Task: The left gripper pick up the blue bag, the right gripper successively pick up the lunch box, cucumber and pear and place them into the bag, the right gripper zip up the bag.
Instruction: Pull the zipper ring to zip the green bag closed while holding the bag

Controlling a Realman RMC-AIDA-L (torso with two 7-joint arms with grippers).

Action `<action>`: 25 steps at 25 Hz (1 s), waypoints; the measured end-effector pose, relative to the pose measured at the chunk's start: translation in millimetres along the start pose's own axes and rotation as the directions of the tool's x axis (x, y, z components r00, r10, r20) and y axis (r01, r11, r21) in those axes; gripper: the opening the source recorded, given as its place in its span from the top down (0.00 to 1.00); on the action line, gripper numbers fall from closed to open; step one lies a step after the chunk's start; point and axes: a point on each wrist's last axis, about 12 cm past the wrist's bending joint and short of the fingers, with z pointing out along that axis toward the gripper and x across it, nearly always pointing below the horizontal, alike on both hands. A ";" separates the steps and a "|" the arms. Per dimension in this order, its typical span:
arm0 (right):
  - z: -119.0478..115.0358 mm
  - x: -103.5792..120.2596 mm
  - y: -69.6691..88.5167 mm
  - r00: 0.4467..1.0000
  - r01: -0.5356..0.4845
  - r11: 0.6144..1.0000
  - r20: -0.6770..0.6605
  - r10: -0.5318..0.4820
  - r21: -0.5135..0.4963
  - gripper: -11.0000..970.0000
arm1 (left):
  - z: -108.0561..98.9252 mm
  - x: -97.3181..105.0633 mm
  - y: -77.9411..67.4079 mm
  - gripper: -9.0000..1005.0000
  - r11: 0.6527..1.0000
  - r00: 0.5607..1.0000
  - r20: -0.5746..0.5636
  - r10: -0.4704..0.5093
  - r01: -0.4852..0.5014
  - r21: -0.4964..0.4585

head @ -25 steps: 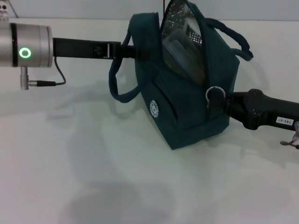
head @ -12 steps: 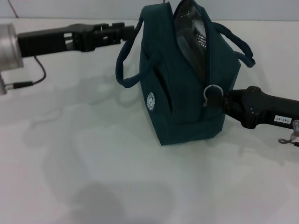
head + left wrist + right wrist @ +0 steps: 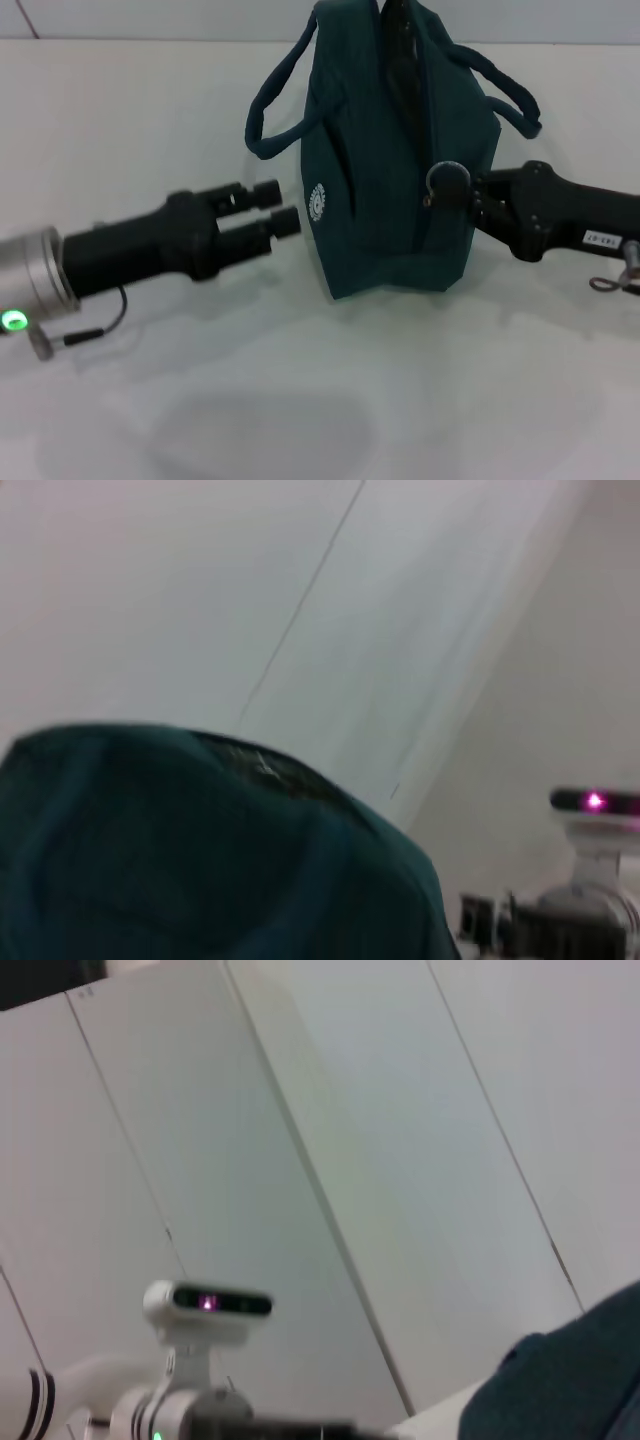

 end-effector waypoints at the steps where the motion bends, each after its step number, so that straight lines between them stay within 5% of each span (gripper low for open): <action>1: 2.4 -2.9 -0.9 1.000 0.011 1.000 0.003 -0.011 -0.006 0.98 | 0.3 7.4 -1.3 0.44 1.000 1.000 0.009 0.006 -0.006 -0.001; 9: 22.5 -23.9 -4.6 0.997 0.077 0.995 0.027 -0.075 -0.062 0.98 | 15.8 40.3 0.6 0.44 0.993 0.994 0.056 0.091 -0.087 -0.084; 18: 33.8 -32.3 -6.9 0.994 0.107 0.991 0.031 -0.105 -0.076 0.98 | 50.8 48.2 8.5 0.45 0.989 0.995 0.018 0.098 -0.095 -0.111; 25: 31.5 -31.5 -8.4 0.992 0.123 0.991 0.035 -0.121 -0.057 0.98 | 53.8 47.1 10.1 0.45 0.988 0.995 0.036 0.093 -0.087 -0.129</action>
